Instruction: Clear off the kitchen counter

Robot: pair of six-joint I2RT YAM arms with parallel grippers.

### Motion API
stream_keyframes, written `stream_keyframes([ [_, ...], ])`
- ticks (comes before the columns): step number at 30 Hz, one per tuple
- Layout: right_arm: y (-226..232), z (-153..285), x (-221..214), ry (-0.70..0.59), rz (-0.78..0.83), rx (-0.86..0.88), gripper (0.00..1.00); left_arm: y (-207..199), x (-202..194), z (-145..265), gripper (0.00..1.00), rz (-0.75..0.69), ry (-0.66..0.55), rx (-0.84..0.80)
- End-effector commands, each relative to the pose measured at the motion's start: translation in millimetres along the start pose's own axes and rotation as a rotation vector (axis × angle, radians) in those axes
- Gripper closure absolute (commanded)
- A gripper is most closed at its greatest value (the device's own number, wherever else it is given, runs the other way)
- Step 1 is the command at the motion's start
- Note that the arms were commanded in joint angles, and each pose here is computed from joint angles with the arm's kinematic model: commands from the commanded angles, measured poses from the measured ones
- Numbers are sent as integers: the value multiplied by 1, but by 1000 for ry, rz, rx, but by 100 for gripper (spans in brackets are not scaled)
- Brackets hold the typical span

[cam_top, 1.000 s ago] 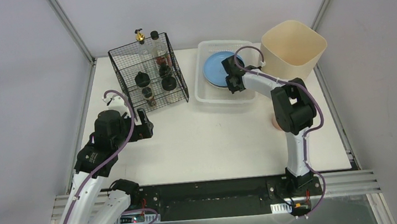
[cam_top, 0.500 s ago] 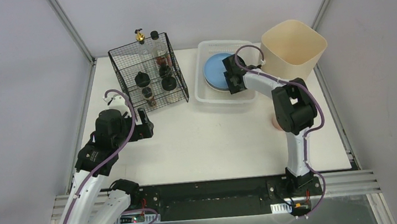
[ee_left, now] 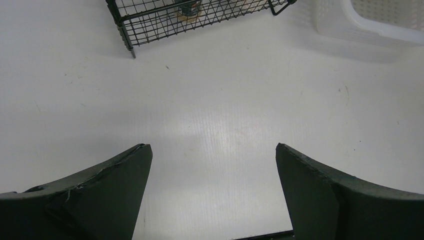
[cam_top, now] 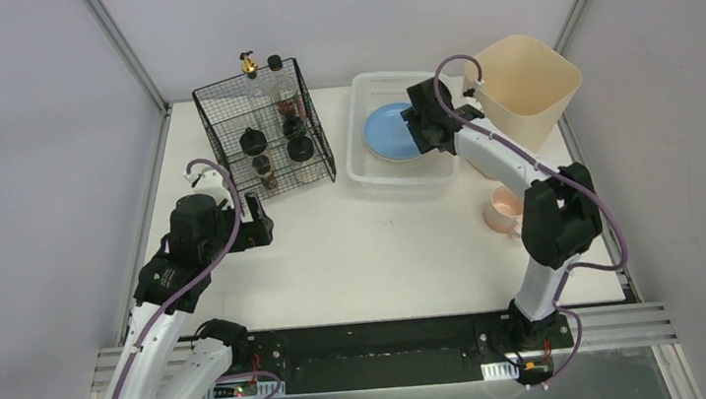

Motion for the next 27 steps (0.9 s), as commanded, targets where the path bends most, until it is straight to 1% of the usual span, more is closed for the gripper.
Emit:
stream_keyframes([
  [1, -1, 50, 13, 9, 115, 42, 41, 0, 3, 3, 1, 2, -21, -3],
  [5, -19, 83, 25, 26, 200, 58, 40, 0, 3, 4, 1, 3, -24, -4],
  [11, -57, 127, 47, 3, 347, 63, 40, 0, 3, 5, 1, 6, -28, -12],
  [17, -104, 157, 63, 2, 468, -14, 39, -1, 3, 6, 1, 8, -31, -18],
  [22, -142, 169, 74, -33, 502, -90, 39, 0, 3, 7, 1, 10, -34, -16],
  [27, -172, 162, 85, -12, 472, -169, 42, -1, 3, 8, 1, 12, -34, -20],
])
Point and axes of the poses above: each gripper's point midway between its finger pads, its own z axis back along the fingers, its own y axis along the line the jaws close on, x = y × z, the point moved 10 cm from there along z, back along the fingers, and after that the axes turned 2 degrees about -z, right-handed, at the moved point
